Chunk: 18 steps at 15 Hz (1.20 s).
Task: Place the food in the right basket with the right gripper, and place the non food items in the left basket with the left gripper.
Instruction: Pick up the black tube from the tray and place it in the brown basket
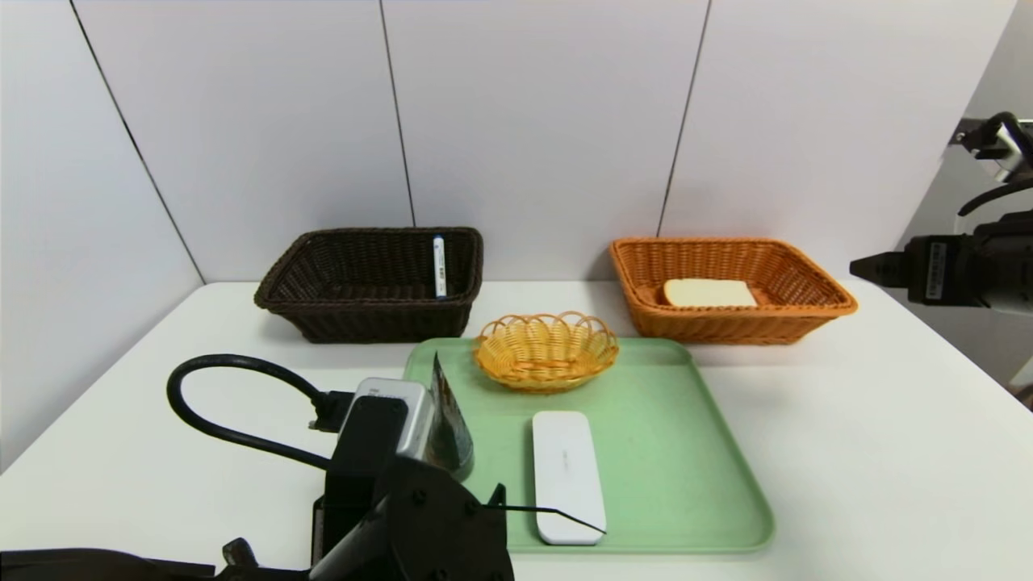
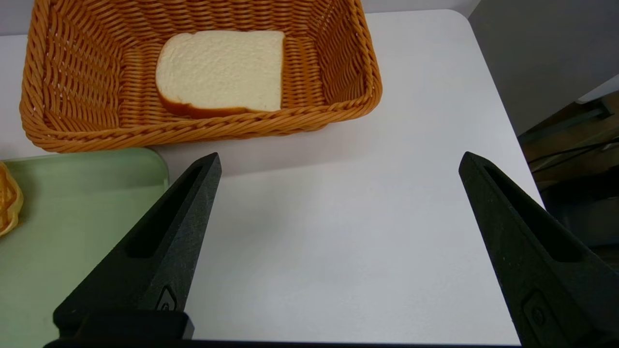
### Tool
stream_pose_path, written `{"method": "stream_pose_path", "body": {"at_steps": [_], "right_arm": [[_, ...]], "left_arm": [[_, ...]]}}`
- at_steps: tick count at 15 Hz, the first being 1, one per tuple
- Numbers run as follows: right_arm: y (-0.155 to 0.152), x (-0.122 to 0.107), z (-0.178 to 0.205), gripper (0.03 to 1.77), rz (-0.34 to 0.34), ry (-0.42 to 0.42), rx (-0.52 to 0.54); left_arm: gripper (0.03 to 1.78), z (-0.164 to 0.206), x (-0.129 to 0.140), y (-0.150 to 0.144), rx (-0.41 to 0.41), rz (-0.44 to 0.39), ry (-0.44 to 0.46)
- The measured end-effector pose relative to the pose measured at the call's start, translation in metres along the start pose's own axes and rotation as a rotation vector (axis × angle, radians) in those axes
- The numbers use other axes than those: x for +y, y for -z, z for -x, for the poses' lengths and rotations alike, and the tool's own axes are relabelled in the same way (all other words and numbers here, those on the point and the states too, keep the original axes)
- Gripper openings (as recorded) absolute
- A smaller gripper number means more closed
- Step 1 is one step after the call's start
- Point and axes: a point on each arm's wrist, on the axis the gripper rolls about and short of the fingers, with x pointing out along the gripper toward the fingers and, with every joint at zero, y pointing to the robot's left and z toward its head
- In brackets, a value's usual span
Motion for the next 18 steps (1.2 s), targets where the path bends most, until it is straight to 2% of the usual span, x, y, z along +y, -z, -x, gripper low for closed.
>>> {"method": "stream_pose_path", "body": {"at_steps": [9, 18], "right_arm": [[0.001, 0.001, 0.006, 1.69, 0.003, -0.013, -0.009], [0.008, 0.003, 0.010, 1.69, 0.013, -0.030, -0.004]], "left_arm": [[1.69, -0.019, -0.011, 0.002, -0.009, -0.029, -0.070], [1.69, -0.043, -0.011, -0.008, -0.019, 0.004, -0.142]]}}
